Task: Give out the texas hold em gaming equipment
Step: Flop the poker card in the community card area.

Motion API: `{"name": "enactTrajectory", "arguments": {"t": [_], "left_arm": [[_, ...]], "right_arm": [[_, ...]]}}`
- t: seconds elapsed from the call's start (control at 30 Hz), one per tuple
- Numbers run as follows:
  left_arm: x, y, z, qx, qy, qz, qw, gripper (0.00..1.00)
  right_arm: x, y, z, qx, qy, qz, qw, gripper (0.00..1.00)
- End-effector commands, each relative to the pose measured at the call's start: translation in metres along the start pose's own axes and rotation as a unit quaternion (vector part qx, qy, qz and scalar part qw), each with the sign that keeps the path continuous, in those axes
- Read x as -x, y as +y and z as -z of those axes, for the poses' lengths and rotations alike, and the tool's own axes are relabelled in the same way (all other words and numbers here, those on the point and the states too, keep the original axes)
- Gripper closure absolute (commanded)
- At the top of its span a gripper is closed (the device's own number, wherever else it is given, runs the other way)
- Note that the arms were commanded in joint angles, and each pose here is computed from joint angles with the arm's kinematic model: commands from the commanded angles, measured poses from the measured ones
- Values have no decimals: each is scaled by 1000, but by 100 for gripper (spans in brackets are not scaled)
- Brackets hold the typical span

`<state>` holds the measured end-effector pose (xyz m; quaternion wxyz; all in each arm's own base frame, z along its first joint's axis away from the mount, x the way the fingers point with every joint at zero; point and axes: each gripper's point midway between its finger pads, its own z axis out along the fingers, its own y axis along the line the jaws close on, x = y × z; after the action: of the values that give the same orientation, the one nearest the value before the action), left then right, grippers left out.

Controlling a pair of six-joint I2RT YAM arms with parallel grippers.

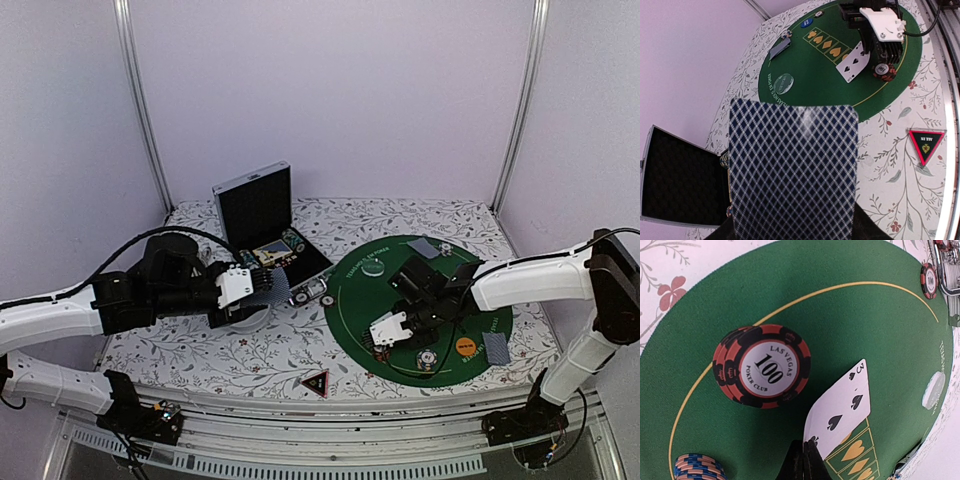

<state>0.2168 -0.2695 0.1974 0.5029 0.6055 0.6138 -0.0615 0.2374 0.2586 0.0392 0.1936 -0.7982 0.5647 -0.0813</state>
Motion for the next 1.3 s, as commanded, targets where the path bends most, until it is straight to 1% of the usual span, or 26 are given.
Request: {"name": "enactTrajectory", "arguments": {"t": [0.0, 0.27, 0.43, 0.47, 0.57, 0.6, 0.77, 0.83, 0.9, 1.0, 1.03, 1.07, 1.1, 1.13, 1.2, 1.23, 1.27], "left_arm": [[0, 0, -1, 2, -3, -3, 1000, 47], [-1, -1, -2, 1, -1, -4, 1000, 47], [0, -1, -2, 0, -1, -4, 1000, 47], [-1, -1, -2, 0, -1, -3, 1000, 47], [-1, -2, -3, -1, 0, -4, 1000, 47], [-1, -2, -3, -1, 1, -4, 1000, 47], [-1, -2, -3, -2, 0, -4, 1000, 47], [0, -2, -2, -2, -1, -4, 1000, 47], [-1, -2, -2, -2, 0, -4, 1000, 47], [0, -2, -2, -3, -1, -4, 1000, 47], [0, -2, -2, -3, -2, -4, 1000, 47], [1, -2, -2, -4, -3, -4, 1000, 47], [1, -2, -1, -3, -4, -3, 1000, 47], [2, -2, -1, -3, -5, -4, 1000, 47], [2, -2, -1, -4, -6, -4, 1000, 47], [2, -1, -1, -3, -6, -4, 1000, 47], [2, -1, -1, -2, -5, -4, 1000, 47]], "right_arm": [[10, -5, 3, -10, -19, 15, 1000, 97], [7, -1, -2, -5, -12, 26, 1000, 97], [5, 3, 0, -3, -14, 28, 1000, 92], [4, 5, 1, -2, -14, 31, 999, 89], [3, 5, 3, -8, -10, 33, 999, 75], [3, 5, 5, -11, -9, 32, 999, 71], [9, -5, 18, -32, -12, 25, 999, 46], [18, -20, 32, -53, -34, 6, 998, 42], [28, -43, 55, -100, -62, -13, 993, 37], [43, -90, 100, -201, -116, -60, 971, 30], [49, -103, 119, -230, -144, -81, 959, 25], [57, -118, 141, -260, -178, -99, 944, 14], [66, -132, 165, -284, -221, -127, 924, 2], [75, -143, 189, -293, -266, -151, 906, 1], [95, -158, 229, -253, -383, -235, 857, 1], [106, -161, 245, -224, -431, -253, 837, 1], [115, -164, 254, -188, -469, -292, 812, 1]]}}
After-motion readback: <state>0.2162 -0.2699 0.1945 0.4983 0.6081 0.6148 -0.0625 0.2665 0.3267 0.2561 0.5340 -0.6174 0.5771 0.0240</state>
